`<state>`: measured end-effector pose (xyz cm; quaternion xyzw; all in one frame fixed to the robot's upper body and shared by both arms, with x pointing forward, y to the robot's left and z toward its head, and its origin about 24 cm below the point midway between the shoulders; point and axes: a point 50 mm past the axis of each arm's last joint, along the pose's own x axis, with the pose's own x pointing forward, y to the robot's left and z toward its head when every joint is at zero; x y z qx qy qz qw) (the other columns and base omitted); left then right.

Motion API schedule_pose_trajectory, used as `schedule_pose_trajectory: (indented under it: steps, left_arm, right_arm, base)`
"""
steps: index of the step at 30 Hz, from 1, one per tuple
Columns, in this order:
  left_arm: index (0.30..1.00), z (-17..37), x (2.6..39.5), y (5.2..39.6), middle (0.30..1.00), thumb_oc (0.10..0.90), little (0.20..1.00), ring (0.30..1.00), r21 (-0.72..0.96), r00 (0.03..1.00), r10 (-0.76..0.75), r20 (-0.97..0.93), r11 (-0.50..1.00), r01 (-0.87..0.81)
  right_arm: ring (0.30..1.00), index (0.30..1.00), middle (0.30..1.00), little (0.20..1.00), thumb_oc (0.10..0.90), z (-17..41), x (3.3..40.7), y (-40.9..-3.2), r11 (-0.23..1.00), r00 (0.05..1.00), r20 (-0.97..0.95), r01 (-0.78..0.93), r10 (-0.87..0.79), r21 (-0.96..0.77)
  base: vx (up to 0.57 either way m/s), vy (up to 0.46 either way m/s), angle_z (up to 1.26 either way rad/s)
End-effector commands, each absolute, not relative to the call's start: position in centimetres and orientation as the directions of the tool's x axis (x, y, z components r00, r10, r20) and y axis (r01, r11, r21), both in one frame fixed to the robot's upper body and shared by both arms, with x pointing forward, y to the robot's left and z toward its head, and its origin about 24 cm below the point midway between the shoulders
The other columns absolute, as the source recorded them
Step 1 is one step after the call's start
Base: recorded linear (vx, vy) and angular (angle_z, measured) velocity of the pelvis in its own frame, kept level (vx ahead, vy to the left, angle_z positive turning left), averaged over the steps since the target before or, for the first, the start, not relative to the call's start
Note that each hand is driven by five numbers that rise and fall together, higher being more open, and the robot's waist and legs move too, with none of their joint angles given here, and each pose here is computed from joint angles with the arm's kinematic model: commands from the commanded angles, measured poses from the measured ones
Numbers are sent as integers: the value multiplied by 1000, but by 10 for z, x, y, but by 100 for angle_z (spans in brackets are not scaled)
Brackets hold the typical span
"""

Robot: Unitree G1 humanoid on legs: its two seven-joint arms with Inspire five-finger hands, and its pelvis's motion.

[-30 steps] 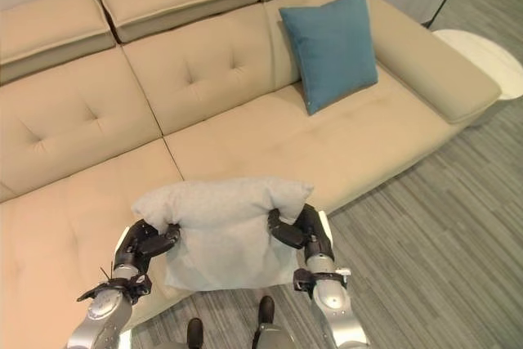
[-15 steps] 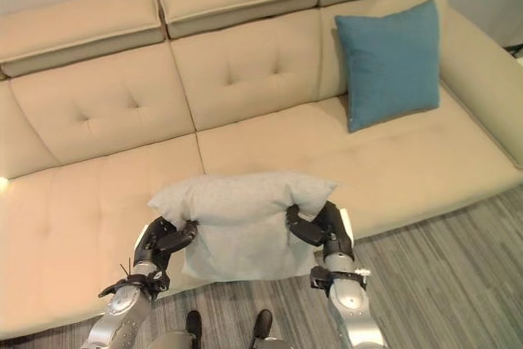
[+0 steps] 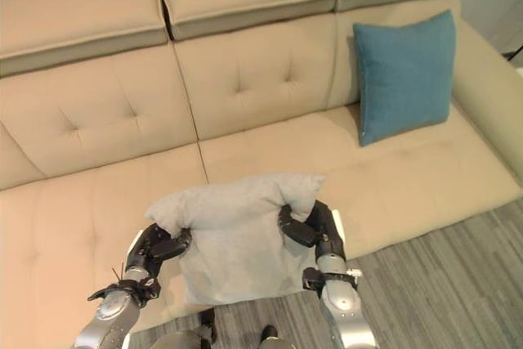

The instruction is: Pick up all the scattered cushions and arrange them neatly on the sofa.

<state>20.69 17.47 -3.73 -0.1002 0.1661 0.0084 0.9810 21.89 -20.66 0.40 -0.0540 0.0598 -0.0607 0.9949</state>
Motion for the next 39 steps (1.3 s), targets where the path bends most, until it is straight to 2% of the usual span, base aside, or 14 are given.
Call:
schedule_pose_trajectory:
  steps: [1, 12, 24, 29, 30, 36, 37, 39]
  left_arm:
    - [300, 19, 235, 153, 300, 400, 300, 300, -241, 994, -113, 7, 964, 111]
    - [300, 22, 237, 151, 300, 400, 300, 300, -245, 994, -107, 35, 963, 112]
    - [300, 82, 257, 148, 300, 400, 300, 300, -231, 950, -68, 304, 963, 142]
    - [300, 82, 257, 148, 300, 400, 300, 300, -231, 950, -68, 304, 963, 142]
    - [300, 121, 282, 138, 300, 400, 300, 300, -181, 892, -56, 449, 972, 152]
    - [300, 131, 290, 135, 300, 400, 300, 300, -164, 877, -50, 477, 976, 145]
    - [300, 160, 313, 128, 300, 400, 300, 300, -122, 837, -28, 546, 986, 113]
    - [300, 176, 323, 124, 300, 400, 300, 300, -95, 811, -32, 584, 990, 107]
  right_arm:
    - [300, 300, 300, 300, 400, 70, 243, -178, 1000, 967, 253, 18, -13, -20]
    - [300, 300, 300, 300, 400, 68, 242, -183, 999, 969, 246, 42, -32, -34]
    - [300, 300, 300, 300, 400, 99, 258, -187, 996, 926, 376, 71, -44, -56]
    - [300, 300, 300, 300, 400, 99, 258, -187, 996, 926, 376, 71, -44, -56]
    - [300, 300, 300, 300, 400, 128, 283, -179, 995, 883, 468, 68, -24, -77]
    - [300, 300, 300, 300, 400, 138, 292, -176, 994, 868, 496, 72, -24, -78]
    - [300, 300, 300, 300, 400, 164, 312, -162, 992, 827, 562, 81, -15, -93]
    - [300, 300, 300, 300, 400, 177, 320, -157, 991, 807, 591, 84, -9, -101]
  base:
    - [100, 28, 26]
    - [111, -78, 31]
    - [42, -68, 23]
    - [4, -14, 18]
    - [0, -48, 2]
    - [-25, -8, 31]
    - [-152, 3, -12]
    - [-140, 6, -1]
